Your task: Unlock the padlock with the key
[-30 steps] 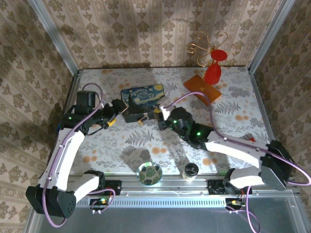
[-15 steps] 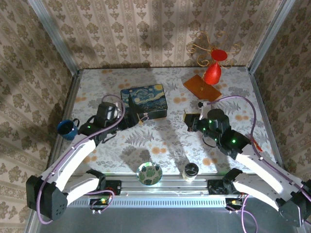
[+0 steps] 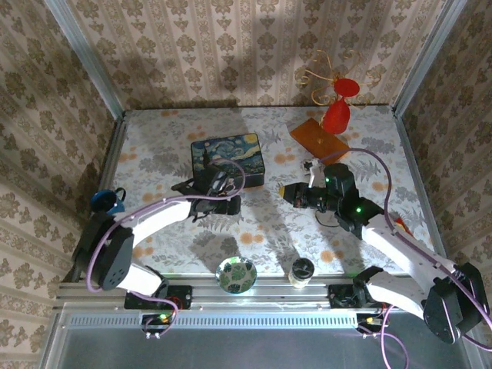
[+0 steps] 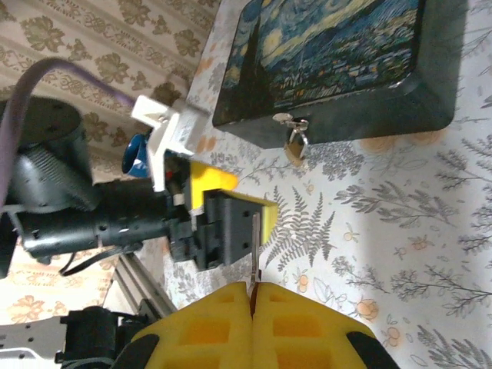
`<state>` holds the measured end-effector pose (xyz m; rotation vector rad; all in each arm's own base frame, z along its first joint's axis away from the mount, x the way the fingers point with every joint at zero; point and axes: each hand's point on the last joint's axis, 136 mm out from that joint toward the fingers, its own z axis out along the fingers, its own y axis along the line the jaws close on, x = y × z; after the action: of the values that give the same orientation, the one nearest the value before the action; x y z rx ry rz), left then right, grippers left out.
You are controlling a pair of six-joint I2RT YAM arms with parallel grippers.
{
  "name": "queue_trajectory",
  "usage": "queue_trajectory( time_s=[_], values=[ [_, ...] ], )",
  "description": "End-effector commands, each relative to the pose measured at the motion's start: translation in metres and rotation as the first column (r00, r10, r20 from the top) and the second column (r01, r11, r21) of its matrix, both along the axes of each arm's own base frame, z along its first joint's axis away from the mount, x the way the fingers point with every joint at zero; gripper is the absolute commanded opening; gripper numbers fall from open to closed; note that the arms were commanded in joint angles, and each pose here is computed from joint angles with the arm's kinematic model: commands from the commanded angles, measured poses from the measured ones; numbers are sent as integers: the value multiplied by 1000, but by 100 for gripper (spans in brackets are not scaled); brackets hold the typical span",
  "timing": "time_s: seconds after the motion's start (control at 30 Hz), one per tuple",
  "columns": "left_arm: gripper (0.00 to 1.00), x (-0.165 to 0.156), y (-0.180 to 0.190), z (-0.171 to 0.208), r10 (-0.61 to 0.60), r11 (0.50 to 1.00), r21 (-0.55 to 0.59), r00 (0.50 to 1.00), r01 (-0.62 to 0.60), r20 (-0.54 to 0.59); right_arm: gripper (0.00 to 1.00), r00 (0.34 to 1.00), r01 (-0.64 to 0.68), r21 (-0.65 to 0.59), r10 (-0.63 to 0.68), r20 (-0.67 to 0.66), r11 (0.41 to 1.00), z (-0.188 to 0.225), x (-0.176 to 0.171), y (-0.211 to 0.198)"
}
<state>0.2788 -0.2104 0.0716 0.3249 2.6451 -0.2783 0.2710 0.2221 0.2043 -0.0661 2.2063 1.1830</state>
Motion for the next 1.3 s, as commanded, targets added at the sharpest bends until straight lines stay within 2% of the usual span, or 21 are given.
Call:
queue_trajectory(
  time_s=[0.0, 0.2, 0.4, 0.63, 0.83, 1.0, 1.27],
  values=[
    [100, 23, -19, 9, -108, 994, 31, 990, 106, 85, 0, 999, -33, 34, 34, -1, 999, 1, -4, 4],
    [100, 38, -26, -12, -160, 983, 102, 983, 151, 87, 0, 1000, 4, -4, -4, 12, 1000, -2, 0, -3],
    [100, 55, -20, -20, -146, 973, 199, 979, 116, 144, 0, 1000, 9, -15, -8, 22, 1000, -2, 2, -3],
    [100, 64, -30, -26, -165, 968, 216, 975, 130, 150, 0, 1000, 10, -32, -9, 17, 999, -5, 6, -3],
    [99, 54, -44, -26, -185, 965, 207, 976, 159, 114, 0, 1000, 11, -48, -11, -4, 999, -12, 9, -3],
    [85, 45, -40, -29, -124, 976, 193, 988, 106, 87, 0, 1000, 10, -50, -11, -13, 999, -16, 12, -1],
    [84, 53, -13, -39, 45, 966, 252, 996, -64, 82, 0, 1000, -6, -37, 6, -22, 999, -17, 15, 4]
  ],
)
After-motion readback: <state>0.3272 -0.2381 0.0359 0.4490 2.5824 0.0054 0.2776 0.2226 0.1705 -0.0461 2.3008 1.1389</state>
